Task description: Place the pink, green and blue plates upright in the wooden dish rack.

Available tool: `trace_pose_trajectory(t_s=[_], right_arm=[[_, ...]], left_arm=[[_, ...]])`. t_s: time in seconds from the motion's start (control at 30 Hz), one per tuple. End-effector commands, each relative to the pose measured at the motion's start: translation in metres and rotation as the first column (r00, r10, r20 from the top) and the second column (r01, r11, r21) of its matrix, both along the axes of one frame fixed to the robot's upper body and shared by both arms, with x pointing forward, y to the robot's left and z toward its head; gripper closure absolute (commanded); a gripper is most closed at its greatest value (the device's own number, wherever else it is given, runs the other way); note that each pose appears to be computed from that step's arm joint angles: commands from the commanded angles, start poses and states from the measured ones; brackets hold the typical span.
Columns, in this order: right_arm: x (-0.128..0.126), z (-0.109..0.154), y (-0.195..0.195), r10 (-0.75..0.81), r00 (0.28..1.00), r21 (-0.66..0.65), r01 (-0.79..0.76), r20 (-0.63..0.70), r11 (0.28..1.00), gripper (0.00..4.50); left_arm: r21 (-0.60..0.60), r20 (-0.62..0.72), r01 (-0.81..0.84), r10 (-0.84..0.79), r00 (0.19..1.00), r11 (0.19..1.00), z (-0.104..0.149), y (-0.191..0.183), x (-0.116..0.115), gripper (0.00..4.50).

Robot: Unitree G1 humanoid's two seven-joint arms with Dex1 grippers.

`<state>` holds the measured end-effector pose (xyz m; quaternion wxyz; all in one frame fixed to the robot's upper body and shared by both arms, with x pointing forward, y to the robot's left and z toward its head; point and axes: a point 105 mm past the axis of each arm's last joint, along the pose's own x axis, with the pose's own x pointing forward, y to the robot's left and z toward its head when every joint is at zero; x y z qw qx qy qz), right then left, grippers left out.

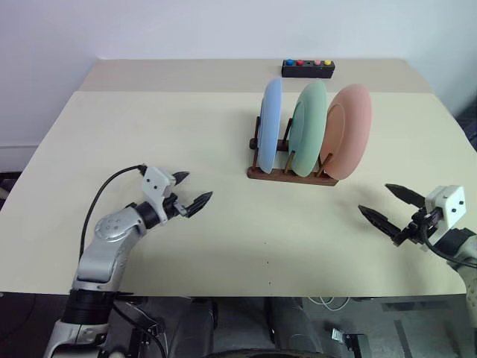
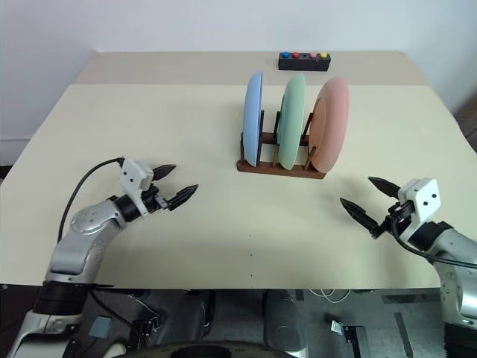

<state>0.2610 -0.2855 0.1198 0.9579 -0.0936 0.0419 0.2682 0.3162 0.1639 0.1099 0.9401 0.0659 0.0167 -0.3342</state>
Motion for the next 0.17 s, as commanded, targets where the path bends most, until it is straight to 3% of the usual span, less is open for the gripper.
trace_pose_trajectory(t_s=[0.03,0.17], right_arm=[[0.0046,0.0102,-0.0012,0.006,0.999,-0.023,-0.004,0.054,1.0,0.03],[0.0108,0.0087,-0.0001,0.01,0.998,-0.019,-0.009,0.055,1.0,0.03]], left_arm=[[0.007,0.049,-0.013,0.013,0.999,1.0,0.0101,0.0024,-0.0008,0.0],[-0.001,0.045,-0.026,0.026,0.999,1.0,0.0069,0.0004,-0.0015,0.0]])
